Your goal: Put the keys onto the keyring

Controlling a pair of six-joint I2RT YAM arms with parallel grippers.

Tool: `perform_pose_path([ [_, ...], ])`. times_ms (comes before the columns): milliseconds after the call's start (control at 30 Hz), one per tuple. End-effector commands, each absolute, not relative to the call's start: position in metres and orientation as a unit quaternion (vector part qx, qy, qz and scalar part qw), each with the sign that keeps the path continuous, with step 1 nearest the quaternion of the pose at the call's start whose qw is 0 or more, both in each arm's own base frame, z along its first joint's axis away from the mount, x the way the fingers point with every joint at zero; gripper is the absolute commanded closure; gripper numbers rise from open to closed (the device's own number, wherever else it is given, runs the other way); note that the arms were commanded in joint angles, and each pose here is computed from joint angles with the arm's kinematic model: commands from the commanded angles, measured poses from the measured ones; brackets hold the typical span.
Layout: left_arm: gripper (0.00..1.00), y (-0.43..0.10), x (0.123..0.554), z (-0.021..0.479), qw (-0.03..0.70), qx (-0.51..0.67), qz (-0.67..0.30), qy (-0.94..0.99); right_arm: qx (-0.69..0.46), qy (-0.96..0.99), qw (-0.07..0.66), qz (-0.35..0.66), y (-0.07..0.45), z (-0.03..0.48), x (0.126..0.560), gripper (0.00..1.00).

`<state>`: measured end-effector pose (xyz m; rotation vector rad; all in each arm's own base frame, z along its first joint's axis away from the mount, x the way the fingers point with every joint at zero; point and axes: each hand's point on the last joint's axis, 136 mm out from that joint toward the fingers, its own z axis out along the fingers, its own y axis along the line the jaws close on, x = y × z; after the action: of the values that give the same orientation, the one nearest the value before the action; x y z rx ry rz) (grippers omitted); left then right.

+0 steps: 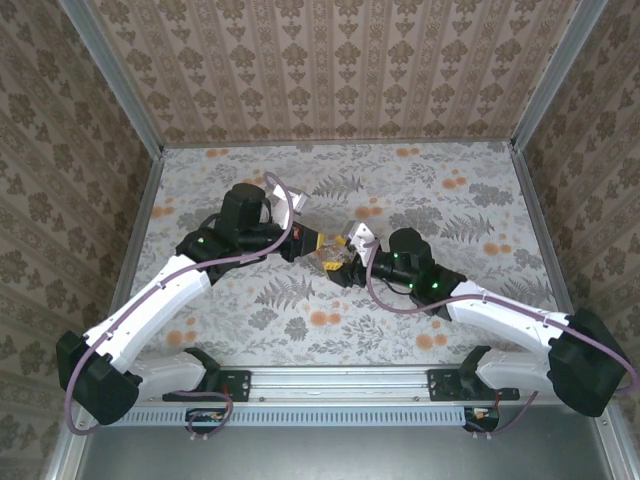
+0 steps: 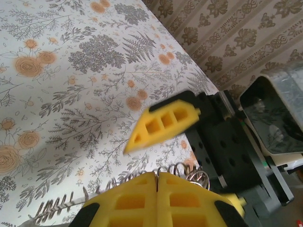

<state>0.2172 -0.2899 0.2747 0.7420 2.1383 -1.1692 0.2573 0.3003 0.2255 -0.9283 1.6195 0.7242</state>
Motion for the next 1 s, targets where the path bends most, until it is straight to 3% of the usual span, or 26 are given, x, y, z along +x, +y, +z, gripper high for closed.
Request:
perform_pose_path([
  [0, 1.00, -0.293, 0.211, 0.305, 0.323, 0.298, -0.458, 0.773, -0.395, 0.651, 0.562, 0.322, 0.306, 0.250, 0.255, 0.65],
  [67, 1.00, -0.293, 0.212, 0.304, 0.324, 0.298, -0.456, 0.774, -0.397, 0.653, 0.561, 0.319, 0.305, 0.249, 0.254, 0.78],
  [167, 1.00, -0.292, 0.214, 0.304, 0.326, 0.297, -0.453, 0.774, -0.397, 0.651, 0.567, 0.312, 0.301, 0.250, 0.253, 0.89],
  [333, 1.00, -0.289, 0.218, 0.301, 0.331, 0.299, -0.439, 0.780, -0.391, 0.650, 0.572, 0.311, 0.297, 0.256, 0.251, 0.96],
  [367, 0.96, -0.288, 0.220, 0.299, 0.335, 0.300, -0.432, 0.782, -0.390, 0.654, 0.568, 0.313, 0.298, 0.257, 0.251, 0.98],
  [500, 0.42, -0.274, 0.227, 0.293, 0.361, 0.304, -0.377, 0.797, -0.386, 0.661, 0.551, 0.332, 0.302, 0.261, 0.249, 1.00],
  [533, 0.34, -0.270, 0.230, 0.290, 0.367, 0.306, -0.360, 0.801, -0.380, 0.666, 0.547, 0.336, 0.302, 0.262, 0.249, 1.00],
  [600, 0.27, -0.259, 0.231, 0.285, 0.385, 0.319, -0.313, 0.808, -0.369, 0.674, 0.540, 0.344, 0.302, 0.262, 0.250, 1.00],
  [700, 0.28, -0.248, 0.227, 0.281, 0.437, 0.356, -0.231, 0.793, -0.340, 0.690, 0.532, 0.353, 0.298, 0.263, 0.256, 1.00],
  [867, 0.52, -0.268, 0.184, 0.294, 0.521, 0.459, -0.176, 0.698, -0.303, 0.705, 0.518, 0.377, 0.293, 0.264, 0.260, 1.00],
  [967, 0.65, -0.282, 0.173, 0.291, 0.527, 0.496, -0.161, 0.672, -0.302, 0.704, 0.510, 0.392, 0.295, 0.265, 0.257, 1.00],
])
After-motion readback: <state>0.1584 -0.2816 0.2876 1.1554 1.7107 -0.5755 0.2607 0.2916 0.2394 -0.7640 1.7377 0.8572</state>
